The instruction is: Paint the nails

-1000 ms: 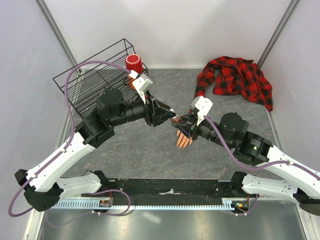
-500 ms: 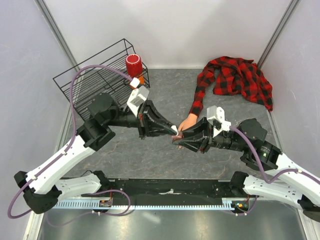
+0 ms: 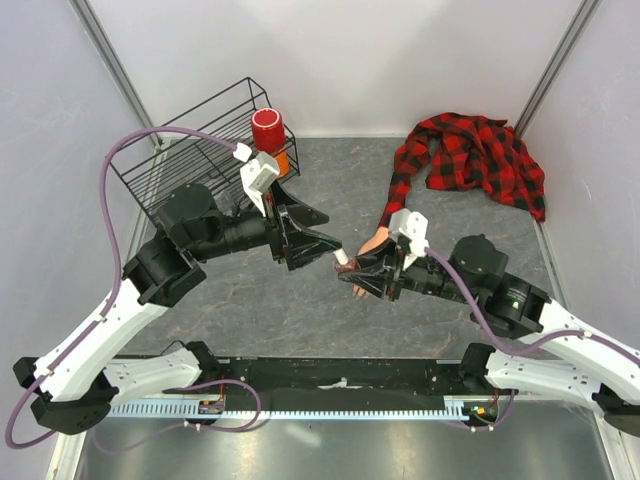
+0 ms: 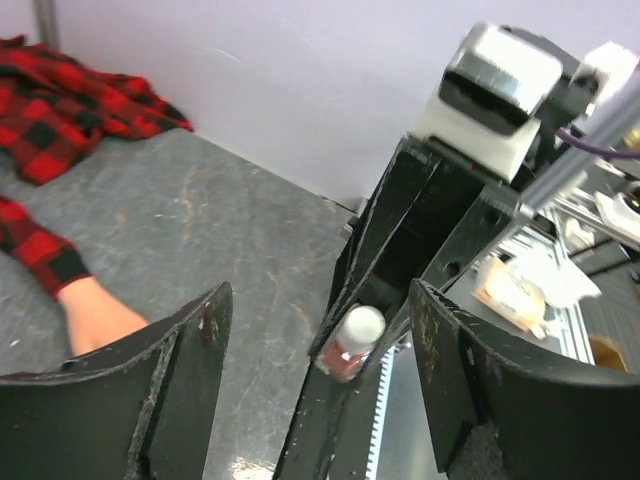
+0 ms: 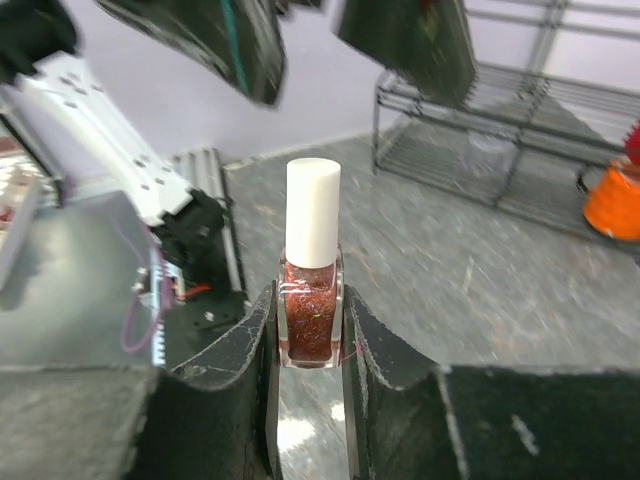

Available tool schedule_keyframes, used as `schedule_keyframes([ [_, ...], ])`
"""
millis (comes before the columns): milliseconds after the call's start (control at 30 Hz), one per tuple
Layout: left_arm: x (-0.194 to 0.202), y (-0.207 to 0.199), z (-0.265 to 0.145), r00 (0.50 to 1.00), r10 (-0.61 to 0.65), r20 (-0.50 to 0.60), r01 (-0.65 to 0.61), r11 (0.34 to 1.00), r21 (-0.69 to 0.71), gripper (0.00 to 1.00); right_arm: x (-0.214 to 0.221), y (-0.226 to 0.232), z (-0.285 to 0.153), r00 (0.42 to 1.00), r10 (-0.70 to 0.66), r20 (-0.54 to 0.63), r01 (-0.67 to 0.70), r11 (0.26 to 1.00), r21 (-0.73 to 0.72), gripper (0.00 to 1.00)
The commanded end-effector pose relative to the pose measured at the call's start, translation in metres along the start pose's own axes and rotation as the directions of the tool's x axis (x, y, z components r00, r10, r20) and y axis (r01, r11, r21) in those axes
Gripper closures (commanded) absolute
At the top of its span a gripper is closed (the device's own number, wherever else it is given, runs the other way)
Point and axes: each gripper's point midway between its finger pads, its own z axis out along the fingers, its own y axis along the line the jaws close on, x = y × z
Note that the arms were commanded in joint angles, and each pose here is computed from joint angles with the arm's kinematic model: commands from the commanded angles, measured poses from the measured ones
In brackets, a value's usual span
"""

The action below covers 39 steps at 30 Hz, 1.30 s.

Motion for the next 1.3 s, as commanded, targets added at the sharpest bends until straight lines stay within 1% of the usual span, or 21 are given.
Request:
schedule_keyframes([
  [0, -0.014, 0.019, -0.007, 0.999, 0.026, 0.018, -0.023, 0.989, -0.143, 0.29, -0.013, -0.021, 0.006, 0.999, -0.038, 0.001, 0.038, 0.993, 0.113, 1.0],
  [100, -0.008, 0.027, -0.002, 1.0, 0.016, -0.025, -0.02, 0.985, -0.169, 0.36, -0.011, -0.027, 0.009, 0.999, -0.044, -0.011, 0.045, 0.99, 0.134, 1.0],
  [200, -0.004, 0.029, -0.001, 0.999, 0.021, -0.045, -0.029, 0.985, -0.173, 0.4, -0.011, -0.028, 0.01, 0.999, -0.048, -0.015, 0.05, 0.989, 0.139, 1.0],
  [300, 0.002, 0.031, 0.0, 0.997, 0.021, -0.077, -0.034, 0.984, -0.174, 0.4, -0.01, -0.031, 0.011, 0.998, -0.053, -0.018, 0.056, 0.987, 0.154, 1.0],
  [500, 0.017, 0.024, 0.008, 0.987, 0.021, -0.158, -0.041, 0.991, -0.125, 0.33, -0.012, -0.035, 0.012, 0.998, -0.062, -0.019, 0.065, 0.982, 0.175, 1.0],
  [600, 0.021, 0.018, 0.012, 0.984, 0.032, -0.174, -0.049, 0.994, -0.094, 0.33, -0.011, -0.038, 0.013, 0.998, -0.066, -0.025, 0.069, 0.98, 0.186, 1.0],
  [667, 0.025, 0.016, 0.015, 0.981, 0.036, -0.189, -0.052, 0.995, -0.081, 0.41, -0.011, -0.039, 0.013, 0.998, -0.065, -0.026, 0.069, 0.979, 0.192, 1.0],
  [700, 0.026, 0.016, 0.015, 0.98, 0.038, -0.197, -0.055, 0.995, -0.078, 0.48, -0.012, -0.039, 0.013, 0.998, -0.066, -0.023, 0.069, 0.979, 0.19, 1.0],
  [733, 0.027, 0.016, 0.017, 0.978, 0.04, -0.205, -0.057, 0.995, -0.078, 0.66, -0.011, -0.039, 0.013, 0.997, -0.068, -0.023, 0.071, 0.979, 0.19, 1.0],
  [800, 0.029, 0.019, 0.018, 0.975, 0.037, -0.219, -0.059, 0.994, -0.092, 0.8, -0.01, -0.039, 0.014, 0.997, -0.065, -0.028, 0.069, 0.979, 0.19, 1.0],
  [833, 0.028, 0.019, 0.018, 0.975, 0.04, -0.217, -0.062, 0.993, -0.097, 0.89, -0.009, -0.04, 0.014, 0.997, -0.065, -0.029, 0.069, 0.979, 0.193, 1.0],
  [867, 0.028, 0.023, 0.019, 0.975, 0.042, -0.217, -0.068, 0.991, -0.115, 0.94, -0.006, -0.041, 0.013, 0.997, -0.063, -0.035, 0.069, 0.977, 0.201, 1.0],
  [933, 0.026, 0.027, 0.018, 0.976, 0.055, -0.213, -0.086, 0.986, -0.14, 0.98, -0.001, -0.046, 0.011, 0.997, -0.061, -0.044, 0.069, 0.972, 0.225, 0.76],
  [967, 0.025, 0.036, 0.017, 0.976, 0.057, -0.208, -0.097, 0.978, -0.186, 0.98, 0.002, -0.053, 0.009, 0.997, -0.061, -0.051, 0.072, 0.961, 0.266, 0.65],
  [1000, 0.027, 0.043, 0.016, 0.973, 0.067, -0.221, -0.116, 0.969, -0.217, 0.98, 0.006, -0.057, 0.007, 0.997, -0.055, -0.06, 0.07, 0.955, 0.288, 0.45],
  [1100, 0.033, 0.076, 0.012, 0.963, 0.086, -0.254, -0.177, 0.914, -0.364, 0.98, 0.022, -0.08, -0.007, 0.996, -0.025, -0.086, 0.06, 0.903, 0.426, 0.17],
  [1133, 0.04, 0.088, 0.01, 0.958, 0.08, -0.276, -0.193, 0.892, -0.41, 0.98, 0.03, -0.086, -0.011, 0.995, -0.007, -0.096, 0.051, 0.886, 0.462, 0.13],
  [1167, 0.04, 0.107, 0.004, 0.956, 0.084, -0.282, -0.22, 0.84, -0.496, 0.98, 0.033, -0.092, -0.016, 0.995, 0.005, -0.097, 0.045, 0.865, 0.499, 0.1],
  [1200, 0.047, 0.12, 0.004, 0.949, 0.08, -0.304, -0.239, 0.811, -0.534, 0.98, 0.036, -0.105, -0.026, 0.995, 0.013, -0.1, 0.048, 0.816, 0.575, 0.06],
  [1233, 0.058, 0.133, 0.001, 0.941, 0.069, -0.331, -0.258, 0.778, -0.573, 0.98, 0.038, -0.109, -0.031, 0.996, 0.02, -0.092, 0.04, 0.795, 0.605, 0.05],
  [1267, 0.059, 0.149, -0.003, 0.94, 0.076, -0.332, -0.283, 0.719, -0.635, 0.98, 0.045, -0.114, -0.037, 0.995, 0.041, -0.091, 0.027, 0.768, 0.64, 0.05],
])
